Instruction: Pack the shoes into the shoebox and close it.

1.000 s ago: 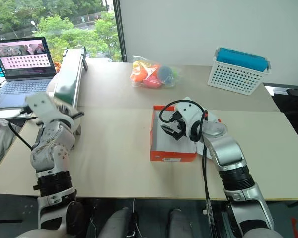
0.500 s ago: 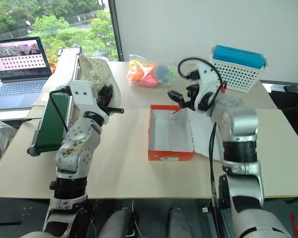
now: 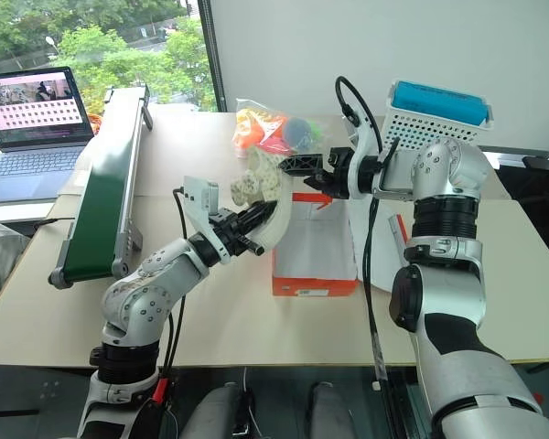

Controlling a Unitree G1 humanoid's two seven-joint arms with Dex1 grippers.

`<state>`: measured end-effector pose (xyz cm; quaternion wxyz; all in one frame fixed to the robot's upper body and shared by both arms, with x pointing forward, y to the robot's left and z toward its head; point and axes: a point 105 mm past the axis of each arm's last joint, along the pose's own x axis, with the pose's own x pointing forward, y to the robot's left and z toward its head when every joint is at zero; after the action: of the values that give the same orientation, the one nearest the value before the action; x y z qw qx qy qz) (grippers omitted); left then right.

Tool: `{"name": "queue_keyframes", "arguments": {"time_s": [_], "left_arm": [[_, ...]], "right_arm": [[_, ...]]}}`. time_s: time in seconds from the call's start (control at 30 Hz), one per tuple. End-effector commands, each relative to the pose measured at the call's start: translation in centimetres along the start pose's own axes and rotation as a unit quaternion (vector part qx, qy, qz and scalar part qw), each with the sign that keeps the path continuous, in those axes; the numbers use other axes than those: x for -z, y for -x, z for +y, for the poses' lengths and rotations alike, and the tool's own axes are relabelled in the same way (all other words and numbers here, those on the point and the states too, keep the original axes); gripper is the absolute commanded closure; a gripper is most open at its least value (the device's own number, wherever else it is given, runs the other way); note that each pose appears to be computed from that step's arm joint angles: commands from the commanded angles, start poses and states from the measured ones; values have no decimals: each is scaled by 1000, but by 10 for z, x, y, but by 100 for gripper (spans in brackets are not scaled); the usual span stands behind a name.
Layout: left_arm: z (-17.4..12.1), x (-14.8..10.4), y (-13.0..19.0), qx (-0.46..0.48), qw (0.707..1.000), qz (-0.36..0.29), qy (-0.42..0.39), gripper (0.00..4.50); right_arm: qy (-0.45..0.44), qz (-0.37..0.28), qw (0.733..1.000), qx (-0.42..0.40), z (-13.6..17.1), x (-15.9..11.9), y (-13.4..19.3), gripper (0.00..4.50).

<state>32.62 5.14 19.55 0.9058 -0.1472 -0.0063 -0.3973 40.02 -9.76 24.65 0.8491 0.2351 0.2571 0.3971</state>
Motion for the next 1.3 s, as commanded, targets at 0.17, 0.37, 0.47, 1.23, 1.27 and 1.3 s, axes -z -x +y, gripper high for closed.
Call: {"name": "queue_keyframes", "arguments": {"time_s": [0.17,0.37,0.47,1.23,1.27,1.3], "left_arm": [[-21,-18,-2,37,999,-32,-24,447],[-23,-20,-2,37,998,-34,-32,450],[-21,-18,-1,31,998,-31,-38,450],[10,-23,13,-61,985,-23,-157,270],[10,-23,13,-62,985,-22,-157,270],[10,-22,13,-61,986,-21,-156,270]], "right_arm": [[-6,1,999,-45,24,5,-16,0],[-37,-18,998,-41,18,7,-22,50],[-29,-26,999,-37,20,5,-22,134],[21,-141,967,213,-52,-34,35,340],[25,-134,967,216,-53,-34,37,340],[32,-121,968,219,-53,-33,39,340]]}}
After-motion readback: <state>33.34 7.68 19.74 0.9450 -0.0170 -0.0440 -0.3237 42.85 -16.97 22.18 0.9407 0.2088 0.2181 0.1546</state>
